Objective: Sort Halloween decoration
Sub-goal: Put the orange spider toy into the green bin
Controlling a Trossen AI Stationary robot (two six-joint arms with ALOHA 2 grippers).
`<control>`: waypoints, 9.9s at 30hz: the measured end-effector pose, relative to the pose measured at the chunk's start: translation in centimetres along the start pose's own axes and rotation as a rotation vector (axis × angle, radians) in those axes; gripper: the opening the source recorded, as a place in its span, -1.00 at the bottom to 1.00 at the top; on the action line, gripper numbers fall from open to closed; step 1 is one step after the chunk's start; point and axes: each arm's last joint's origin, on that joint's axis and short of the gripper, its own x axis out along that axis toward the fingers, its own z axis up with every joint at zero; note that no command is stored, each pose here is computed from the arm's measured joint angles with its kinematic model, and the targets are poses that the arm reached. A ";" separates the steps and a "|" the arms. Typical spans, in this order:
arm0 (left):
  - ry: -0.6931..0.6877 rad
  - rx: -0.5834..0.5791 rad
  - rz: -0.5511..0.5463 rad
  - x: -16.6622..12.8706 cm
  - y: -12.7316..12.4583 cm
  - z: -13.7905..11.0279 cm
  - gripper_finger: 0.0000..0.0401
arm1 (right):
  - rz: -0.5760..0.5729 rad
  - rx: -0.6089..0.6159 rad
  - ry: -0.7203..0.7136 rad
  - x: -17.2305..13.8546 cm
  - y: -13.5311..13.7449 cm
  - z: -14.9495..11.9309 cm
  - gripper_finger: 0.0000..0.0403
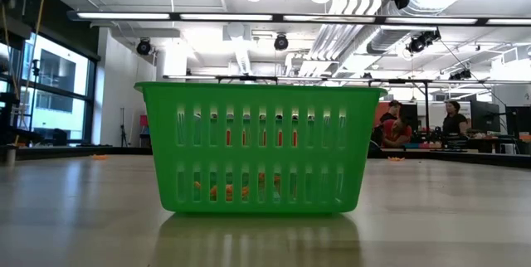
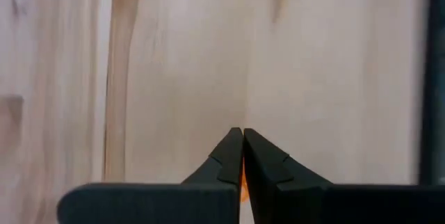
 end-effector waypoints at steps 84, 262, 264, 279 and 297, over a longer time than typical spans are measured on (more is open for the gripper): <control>-0.491 0.435 -0.124 -0.5 3.3 23.4 -1.00 | 0.142 -0.106 0.012 0.0 0.4 0.1 -0.15; -1.146 -0.091 0.082 -12.7 15.5 13.2 -0.12 | -1.008 0.836 0.726 9.2 -25.5 -12.7 -0.94; -1.147 -0.091 0.082 -12.7 15.5 13.2 -0.12 | -1.002 0.820 0.733 9.2 -25.5 -12.7 -0.96; -1.193 -0.041 0.138 -14.7 15.4 11.8 -0.12 | -0.874 0.616 0.618 7.7 -24.4 -8.7 -1.00; -1.243 -0.043 0.214 -16.1 15.4 10.8 -0.12 | -0.322 0.329 0.169 5.2 -13.2 0.4 -1.00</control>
